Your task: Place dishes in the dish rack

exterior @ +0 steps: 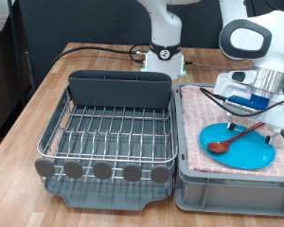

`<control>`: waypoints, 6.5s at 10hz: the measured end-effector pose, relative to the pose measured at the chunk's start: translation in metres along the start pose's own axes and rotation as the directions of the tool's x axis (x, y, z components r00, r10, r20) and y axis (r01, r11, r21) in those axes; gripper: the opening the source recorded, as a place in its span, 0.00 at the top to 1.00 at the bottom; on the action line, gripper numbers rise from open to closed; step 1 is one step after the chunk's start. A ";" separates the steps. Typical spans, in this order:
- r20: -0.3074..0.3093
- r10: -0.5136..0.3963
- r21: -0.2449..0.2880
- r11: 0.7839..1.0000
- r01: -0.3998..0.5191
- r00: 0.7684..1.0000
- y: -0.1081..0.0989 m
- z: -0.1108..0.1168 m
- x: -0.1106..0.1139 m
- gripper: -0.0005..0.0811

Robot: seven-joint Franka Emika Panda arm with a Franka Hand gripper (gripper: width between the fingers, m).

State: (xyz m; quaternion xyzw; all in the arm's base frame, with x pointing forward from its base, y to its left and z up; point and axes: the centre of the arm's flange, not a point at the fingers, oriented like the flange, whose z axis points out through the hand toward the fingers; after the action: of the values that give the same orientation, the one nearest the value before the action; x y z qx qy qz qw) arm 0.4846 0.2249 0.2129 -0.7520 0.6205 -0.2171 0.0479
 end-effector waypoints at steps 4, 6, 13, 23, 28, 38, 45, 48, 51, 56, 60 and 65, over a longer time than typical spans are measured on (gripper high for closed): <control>-0.019 -0.011 0.000 1.000 0.011 1.000 0.008 0.006 0.002 0.10; -0.020 -0.014 0.007 1.000 0.014 1.000 0.008 0.007 0.005 0.30; -0.024 -0.005 0.021 1.000 0.005 1.000 0.003 0.000 0.009 0.88; -0.005 0.254 -0.088 0.963 -0.253 0.967 0.009 -0.106 0.045 0.88; 0.004 0.383 -0.163 0.912 -0.378 0.924 0.024 -0.129 0.068 0.88; -0.181 0.733 -0.270 0.604 -0.750 0.655 0.086 -0.160 0.183 0.88; -0.237 0.765 -0.307 0.526 -0.793 0.599 0.113 -0.156 0.209 0.88; -0.204 0.824 -0.355 0.441 -0.824 0.528 0.130 -0.148 0.231 0.88; -0.128 0.853 -0.409 0.420 -0.811 0.506 0.140 -0.141 0.253 0.88; -0.030 0.889 -0.512 0.378 -0.771 0.456 0.157 -0.124 0.280 0.88; 0.027 0.904 -0.542 0.373 -0.753 0.428 0.171 -0.107 0.295 0.88; 0.079 0.917 -0.563 0.365 -0.742 0.391 0.189 -0.075 0.307 0.88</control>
State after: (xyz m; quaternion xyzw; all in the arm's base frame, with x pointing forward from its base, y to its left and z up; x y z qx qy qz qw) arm 0.3244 -0.0954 0.2980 -0.3361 0.9263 0.1365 0.1018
